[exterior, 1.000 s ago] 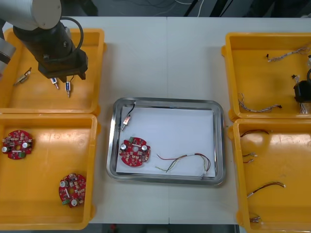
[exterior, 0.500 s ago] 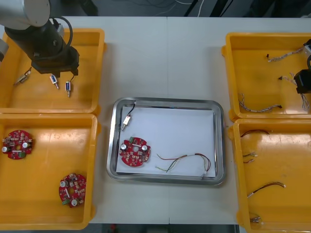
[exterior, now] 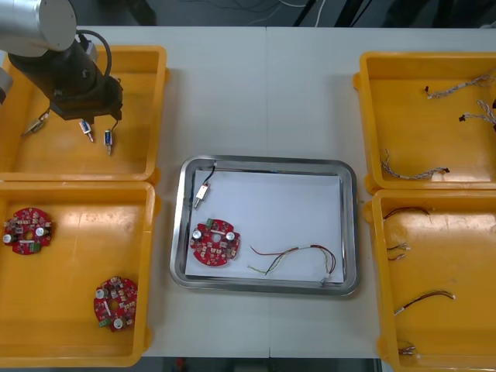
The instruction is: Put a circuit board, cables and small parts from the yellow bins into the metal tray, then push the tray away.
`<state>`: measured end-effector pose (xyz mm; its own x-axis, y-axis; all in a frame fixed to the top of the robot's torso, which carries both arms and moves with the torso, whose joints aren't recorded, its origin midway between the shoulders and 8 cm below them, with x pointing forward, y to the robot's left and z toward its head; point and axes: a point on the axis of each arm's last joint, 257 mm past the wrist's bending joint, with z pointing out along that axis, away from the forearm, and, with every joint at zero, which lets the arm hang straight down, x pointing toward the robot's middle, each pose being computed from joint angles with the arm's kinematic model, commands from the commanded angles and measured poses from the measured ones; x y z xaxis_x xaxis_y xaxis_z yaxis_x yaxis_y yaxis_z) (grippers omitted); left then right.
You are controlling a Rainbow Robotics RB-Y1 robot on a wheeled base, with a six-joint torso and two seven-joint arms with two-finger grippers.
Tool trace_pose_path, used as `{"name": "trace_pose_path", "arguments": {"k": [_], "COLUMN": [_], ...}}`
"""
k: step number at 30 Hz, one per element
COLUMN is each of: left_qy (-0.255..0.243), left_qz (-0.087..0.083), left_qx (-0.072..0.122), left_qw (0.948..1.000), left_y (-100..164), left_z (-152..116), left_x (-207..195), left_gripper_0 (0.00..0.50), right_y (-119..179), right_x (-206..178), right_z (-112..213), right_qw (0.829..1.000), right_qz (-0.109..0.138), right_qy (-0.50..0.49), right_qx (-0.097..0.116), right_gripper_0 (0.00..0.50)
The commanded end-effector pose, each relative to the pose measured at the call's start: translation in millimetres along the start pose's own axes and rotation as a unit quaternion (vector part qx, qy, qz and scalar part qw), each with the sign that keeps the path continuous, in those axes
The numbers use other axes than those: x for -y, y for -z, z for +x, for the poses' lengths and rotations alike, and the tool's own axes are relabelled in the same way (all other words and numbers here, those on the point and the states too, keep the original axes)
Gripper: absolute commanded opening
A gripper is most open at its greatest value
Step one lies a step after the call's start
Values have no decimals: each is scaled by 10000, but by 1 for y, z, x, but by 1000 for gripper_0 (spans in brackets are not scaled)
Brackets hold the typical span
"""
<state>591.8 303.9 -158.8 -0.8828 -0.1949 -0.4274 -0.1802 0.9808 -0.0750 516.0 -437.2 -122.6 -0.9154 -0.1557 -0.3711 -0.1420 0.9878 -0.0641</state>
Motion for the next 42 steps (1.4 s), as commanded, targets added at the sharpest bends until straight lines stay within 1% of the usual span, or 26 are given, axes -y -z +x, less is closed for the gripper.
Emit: {"name": "trace_pose_path", "arguments": {"k": [1, 2, 5, 6, 7, 8, 9, 10, 11, 14, 18, 20, 21, 23, 24, 26, 27, 28, 29, 30, 33, 36, 38, 40, 42], "left_qy": [-483, -484, -496, -499, -518, -550, -561, -572, -582, -621, -642, -669, -658, -664, -661, -666, -669, -672, -694, -700, -718, -725, -730, -740, -728], "left_qz": [78, 85, 86, 84, 71, 58, 51, 23, 18, 23, 44, 54, 59, 78, 79, 90, 96, 81, 112, 101, 89, 93, 94, 86, 92], "left_qx": [412, 415, 394, 391, 385, 399, 404, 396, 378, 352, 306, 272, 262, 229, 230, 204, 201, 200, 203, 191, 236, 260, 249, 220, 187], "left_qw": [9980, 9979, 9980, 9980, 9979, 9977, 9976, 9976, 9976, 9974, 9975, 9974, 9975, 9975, 9975, 9975, 9975, 9975, 9973, 9973, 9971, 9970, 9970, 9970, 9971], "left_y": [19, 18, 12, 11, 8, 5, 3, 0, -4, -10, -14, -17, -18, -21, -21, -25, -25, -27, -29, -31, -37, -42, -44, -46, -49], "left_z": [-36, -37, -35, -35, -34, -34, -34, -33, -31, -28, -23, -20, -19, -16, -15, -12, -12, -11, -9, -8, -7, -5, -3, -1, 3], "left_x": [-6, -7, -7, -8, -7, -6, -6, -7, -6, -3, 3, 8, 8, 10, 10, 11, 12, 10, 14, 13, 12, 11, 10, 9, 8], "left_gripper_0": [500, 500, 500, 500, 500, 500, 500, 500, 500, 500, 500, 500, 500, 500, 500, 500, 500, 500, 500, 500, 500, 500, 500, 500, 500], "right_y": [58, 61, 75, 77, 82, 86, 88, 92, 94, 98, 98, 97, 97, 98, 98, 97, 97, 94, 92, 90, 82, 75, 69, 64, 59], "right_x": [12, 11, -4, -7, -13, -22, -26, -36, -45, -66, -95, -121, -127, -156, -161, -186, -191, -201, -212, -217, -243, -256, -268, -277, -290], "right_z": [-15, -17, -31, -34, -38, -43, -45, -49, -52, -55, -52, -48, -46, -41, -40, -33, -31, -26, -21, -18, -1, 11, 20, 27, 31], "right_qw": [9988, 9986, 9963, 9957, 9945, 9930, 9924, 9905, 9888, 9836, 9753, 9666, 9641, 9520, 9491, 9361, 9329, 9261, 9192, 9166, 8987, 8879, 8772, 8678, 8554], "right_qz": [291, 312, 368, 368, 362, 318, 306, 259, 233, 196, 110, 17, -7, -76, -83, -126, -140, -166, -227, -261, -457, -618, -711, -715, -654], "right_qy": [-66, -27, 274, 333, 444, 569, 617, 750, 877, 1255, 1752, 2172, 2279, 2733, 2830, 3241, 3330, 3528, 3719, 3788, 4224, 4459, 4673, 4856, 5077], "right_qx": [385, 434, 733, 780, 883, 983, 1024, 1126, 1181, 1279, 1339, 1363, 1363, 1378, 1383, 1364, 1362, 1326, 1278, 1250, 1089, 947, 842, 771, 787], "right_gripper_0": [0, 0, 0, 0, 0, 0, 0, 0, 0, 0, 0, 0, 0, 0, 0, 0, 0, 0, 0, 0, 0, 0, 0, 0, 0]}}
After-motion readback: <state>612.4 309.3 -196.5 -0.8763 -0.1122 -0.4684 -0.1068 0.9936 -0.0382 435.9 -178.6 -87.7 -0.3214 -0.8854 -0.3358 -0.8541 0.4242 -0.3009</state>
